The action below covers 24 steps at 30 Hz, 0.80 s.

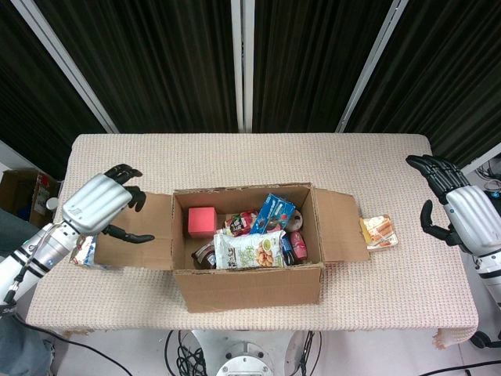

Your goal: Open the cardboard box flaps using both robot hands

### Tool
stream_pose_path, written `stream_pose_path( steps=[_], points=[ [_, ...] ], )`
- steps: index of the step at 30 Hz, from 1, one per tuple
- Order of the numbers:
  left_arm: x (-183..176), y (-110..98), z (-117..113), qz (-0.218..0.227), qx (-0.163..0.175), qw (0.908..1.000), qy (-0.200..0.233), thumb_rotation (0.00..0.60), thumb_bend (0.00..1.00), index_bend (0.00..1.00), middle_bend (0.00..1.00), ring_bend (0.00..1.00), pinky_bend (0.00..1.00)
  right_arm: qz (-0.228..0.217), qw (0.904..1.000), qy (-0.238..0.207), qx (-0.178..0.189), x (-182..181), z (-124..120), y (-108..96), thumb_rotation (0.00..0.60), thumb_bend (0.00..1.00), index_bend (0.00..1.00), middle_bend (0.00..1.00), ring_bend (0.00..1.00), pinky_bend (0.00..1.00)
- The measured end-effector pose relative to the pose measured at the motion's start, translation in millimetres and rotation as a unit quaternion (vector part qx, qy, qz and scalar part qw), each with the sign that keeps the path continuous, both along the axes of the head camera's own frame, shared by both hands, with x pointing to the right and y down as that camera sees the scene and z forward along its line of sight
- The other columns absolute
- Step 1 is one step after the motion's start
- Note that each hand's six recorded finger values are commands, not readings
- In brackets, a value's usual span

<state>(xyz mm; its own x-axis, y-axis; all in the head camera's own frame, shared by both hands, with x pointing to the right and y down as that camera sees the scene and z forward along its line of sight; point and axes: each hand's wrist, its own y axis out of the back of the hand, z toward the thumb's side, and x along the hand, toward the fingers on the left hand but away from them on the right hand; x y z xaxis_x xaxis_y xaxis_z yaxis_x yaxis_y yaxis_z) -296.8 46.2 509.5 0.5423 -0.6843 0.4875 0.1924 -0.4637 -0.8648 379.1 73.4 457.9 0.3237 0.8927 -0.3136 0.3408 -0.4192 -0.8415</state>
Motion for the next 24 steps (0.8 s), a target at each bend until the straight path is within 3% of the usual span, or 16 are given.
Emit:
stream_pose_path(
  steps=[5, 10, 14, 17, 24],
  points=[
    [-23.3, 5.4, 2.0, -0.037, 0.002, 0.9993, -0.002, 0.069, 0.0, 0.49, 0.46, 0.19, 0.19, 0.002, 1.0, 0.006, 0.001, 4.2, -0.2, 3.4, 0.6, 0.78, 0.0, 0.07, 0.0, 0.0],
    [-59.5, 18.1, 2.3, -0.114, 0.019, 0.9932, 0.011, 0.065, 0.0, 0.26, 0.27, 0.15, 0.19, 0.002, 0.9989, 0.045, 0.006, 13.0, 5.6, 13.8, 0.6, 0.77, 0.0, 0.05, 0.0, 0.0],
    [-91.8, 45.8, 13.2, -0.176, 0.04, 0.9835, -0.005, 0.16, 0.0, 0.11, 0.14, 0.12, 0.19, 0.003, 0.9944, 0.105, 0.014, 24.3, 19.4, 32.0, 0.6, 0.64, 0.0, 0.01, 0.0, 0.0],
    [-110.8, 75.8, 25.4, -0.222, 0.05, 0.9738, -0.013, 0.167, 0.0, 0.08, 0.11, 0.1, 0.19, 0.01, 0.9868, 0.16, 0.021, 35.0, 34.7, 52.6, 0.6, 0.55, 0.0, 0.0, 0.0, 0.0],
    [-141.8, 140.6, 40.6, -0.29, 0.062, 0.9545, -0.035, 0.163, 0.0, 0.06, 0.07, 0.09, 0.18, 0.067, 0.9673, 0.244, 0.018, 60.2, 84.2, 125.9, 0.6, 0.53, 0.0, 0.0, 0.0, 0.0]
  ],
)
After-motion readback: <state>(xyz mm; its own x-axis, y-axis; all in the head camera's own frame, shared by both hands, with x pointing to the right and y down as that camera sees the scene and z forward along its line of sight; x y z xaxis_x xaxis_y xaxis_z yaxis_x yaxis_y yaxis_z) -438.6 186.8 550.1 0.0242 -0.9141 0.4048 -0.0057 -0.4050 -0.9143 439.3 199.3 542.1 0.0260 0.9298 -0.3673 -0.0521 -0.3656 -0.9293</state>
